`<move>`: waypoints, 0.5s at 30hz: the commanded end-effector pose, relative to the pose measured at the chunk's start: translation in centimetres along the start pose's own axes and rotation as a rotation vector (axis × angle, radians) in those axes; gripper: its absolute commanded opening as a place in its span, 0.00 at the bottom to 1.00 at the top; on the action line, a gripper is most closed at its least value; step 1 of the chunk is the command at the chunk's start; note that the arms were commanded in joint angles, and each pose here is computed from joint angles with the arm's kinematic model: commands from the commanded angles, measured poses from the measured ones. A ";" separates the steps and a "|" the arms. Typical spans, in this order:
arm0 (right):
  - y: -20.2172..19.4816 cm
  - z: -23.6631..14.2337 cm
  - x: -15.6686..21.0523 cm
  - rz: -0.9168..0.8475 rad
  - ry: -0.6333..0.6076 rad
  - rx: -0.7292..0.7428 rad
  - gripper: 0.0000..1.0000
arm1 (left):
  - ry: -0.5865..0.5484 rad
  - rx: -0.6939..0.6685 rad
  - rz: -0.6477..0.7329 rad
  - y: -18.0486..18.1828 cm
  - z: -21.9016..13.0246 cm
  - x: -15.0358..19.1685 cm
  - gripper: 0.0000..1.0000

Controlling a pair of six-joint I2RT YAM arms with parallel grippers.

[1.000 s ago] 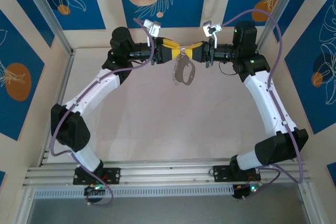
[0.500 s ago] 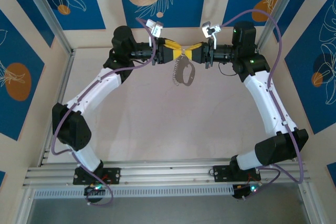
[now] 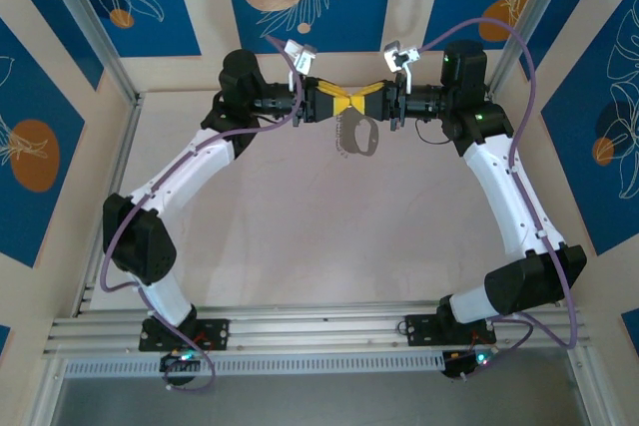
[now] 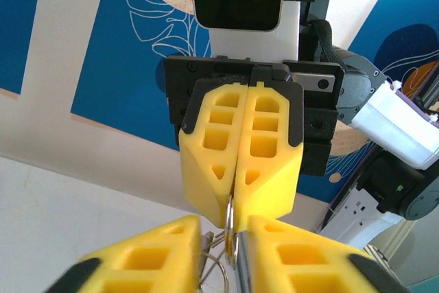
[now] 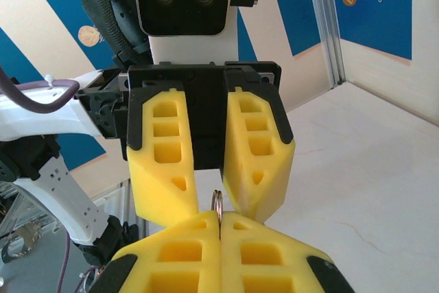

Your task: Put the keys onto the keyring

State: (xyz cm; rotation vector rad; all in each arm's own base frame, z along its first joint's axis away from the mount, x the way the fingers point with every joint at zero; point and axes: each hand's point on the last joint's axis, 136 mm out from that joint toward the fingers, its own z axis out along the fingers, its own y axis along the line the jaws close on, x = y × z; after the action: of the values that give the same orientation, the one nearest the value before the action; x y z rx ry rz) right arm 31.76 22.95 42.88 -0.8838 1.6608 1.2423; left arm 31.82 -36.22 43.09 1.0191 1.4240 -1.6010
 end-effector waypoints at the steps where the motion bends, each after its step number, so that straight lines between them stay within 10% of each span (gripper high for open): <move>1: 1.7 -0.2 -1.0 -0.049 -0.015 -0.036 0.00 | 0.007 0.040 0.055 -1.2 0.5 -0.6 0.15; 6: 1.8 -0.2 -0.9 -0.050 -0.014 -0.039 0.00 | -0.006 0.039 0.062 -1.2 0.6 -0.9 0.10; 9: 2.0 -0.1 -0.9 -0.050 -0.011 -0.045 0.00 | -0.018 0.028 0.068 -1.2 0.5 -1.1 0.41; 15: 1.9 -0.1 -0.8 -0.052 -0.009 -0.034 0.00 | -0.021 0.014 0.083 -1.2 0.4 -1.2 0.41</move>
State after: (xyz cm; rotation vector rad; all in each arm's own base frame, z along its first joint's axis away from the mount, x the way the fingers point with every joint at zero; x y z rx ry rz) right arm 31.45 23.31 42.89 -0.8960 1.6571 1.2527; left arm 31.70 -36.35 43.41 1.0254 1.4065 -1.5924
